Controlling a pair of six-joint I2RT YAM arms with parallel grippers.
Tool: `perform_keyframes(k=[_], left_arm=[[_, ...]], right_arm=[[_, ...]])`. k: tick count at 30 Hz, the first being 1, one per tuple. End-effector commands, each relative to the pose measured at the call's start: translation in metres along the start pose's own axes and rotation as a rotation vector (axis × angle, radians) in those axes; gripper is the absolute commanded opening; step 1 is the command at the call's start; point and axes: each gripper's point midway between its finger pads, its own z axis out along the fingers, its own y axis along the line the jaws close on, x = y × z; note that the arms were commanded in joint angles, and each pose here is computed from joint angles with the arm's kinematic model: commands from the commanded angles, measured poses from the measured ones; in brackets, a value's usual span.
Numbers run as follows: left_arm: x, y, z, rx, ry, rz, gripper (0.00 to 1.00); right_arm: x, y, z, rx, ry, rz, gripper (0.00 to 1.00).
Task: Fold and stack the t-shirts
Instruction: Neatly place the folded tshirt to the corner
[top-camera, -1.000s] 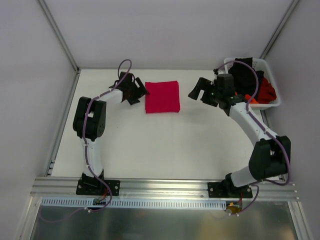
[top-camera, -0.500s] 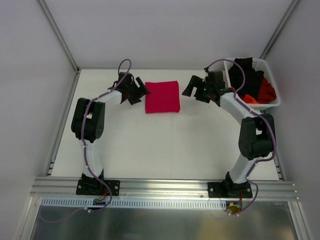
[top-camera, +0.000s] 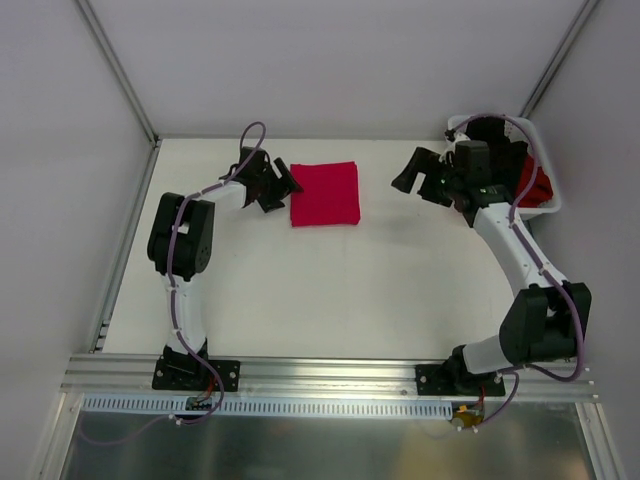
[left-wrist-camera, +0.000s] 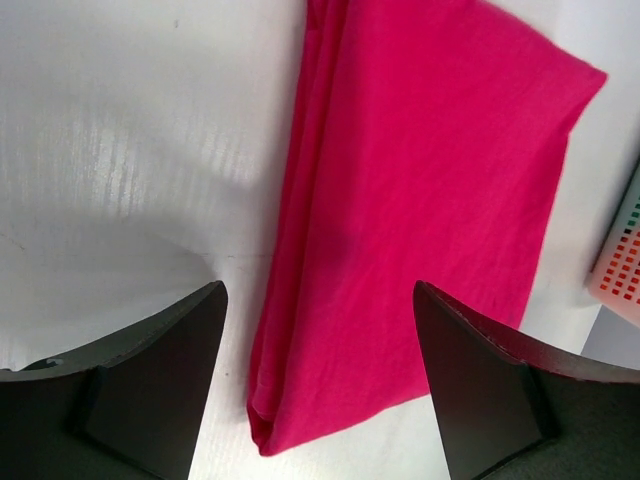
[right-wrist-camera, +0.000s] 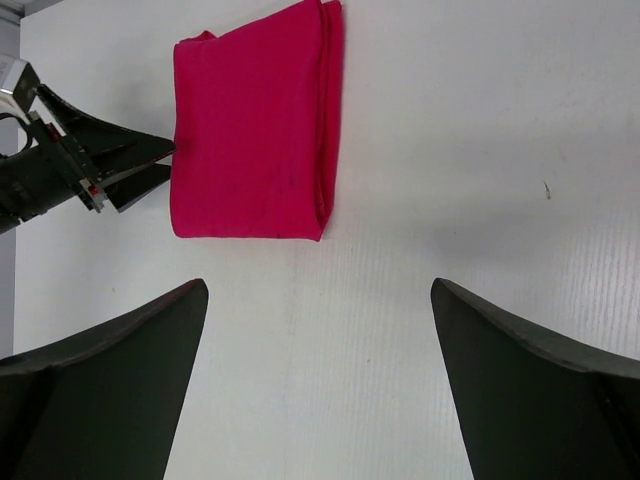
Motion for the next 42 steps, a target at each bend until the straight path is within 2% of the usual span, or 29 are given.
perform_keyframes(k=[1,11,14,18,22,26,29,30,31,35,41,42], left_arm=[[-0.009,-0.008,0.005,0.033,-0.007,0.005,0.76],[-0.007,-0.001,0.026,0.019,0.013,-0.037,0.7],[-0.005,-0.002,0.028,0.024,0.022,-0.043,0.66],[-0.003,0.003,0.03,0.01,0.022,-0.038,0.57],[-0.003,0.0,0.03,0.027,0.031,-0.001,0.43],[-0.006,0.003,0.031,0.024,0.021,0.028,0.24],[-0.009,0.002,0.032,0.035,0.025,0.039,0.15],[-0.01,0.002,0.033,0.037,0.024,0.051,0.05],[-0.013,0.004,0.032,0.035,0.018,0.052,0.0],[-0.028,0.008,0.021,0.027,-0.018,0.058,0.0],[-0.078,0.018,-0.014,0.01,-0.116,0.166,0.0],[-0.08,0.027,-0.02,-0.016,-0.103,0.204,0.0]], right_arm=[[0.012,-0.005,-0.015,0.028,0.008,-0.02,0.99],[0.013,-0.001,-0.037,0.02,-0.032,0.0,0.99],[0.015,-0.002,-0.043,0.031,-0.035,0.0,0.99],[0.014,-0.007,-0.049,0.056,-0.049,-0.001,0.99],[0.011,-0.008,-0.055,0.07,-0.057,-0.004,0.99],[0.004,-0.008,-0.063,0.081,-0.084,-0.014,0.99],[0.0,-0.012,-0.069,0.106,-0.11,-0.044,0.99],[-0.002,-0.015,-0.071,0.125,-0.121,-0.053,0.99],[-0.005,-0.017,-0.073,0.134,-0.13,-0.06,0.99],[-0.013,-0.021,-0.08,0.157,-0.156,-0.081,0.99],[-0.031,-0.032,-0.083,0.225,-0.179,-0.196,0.99],[-0.035,-0.035,-0.083,0.239,-0.184,-0.204,0.99]])
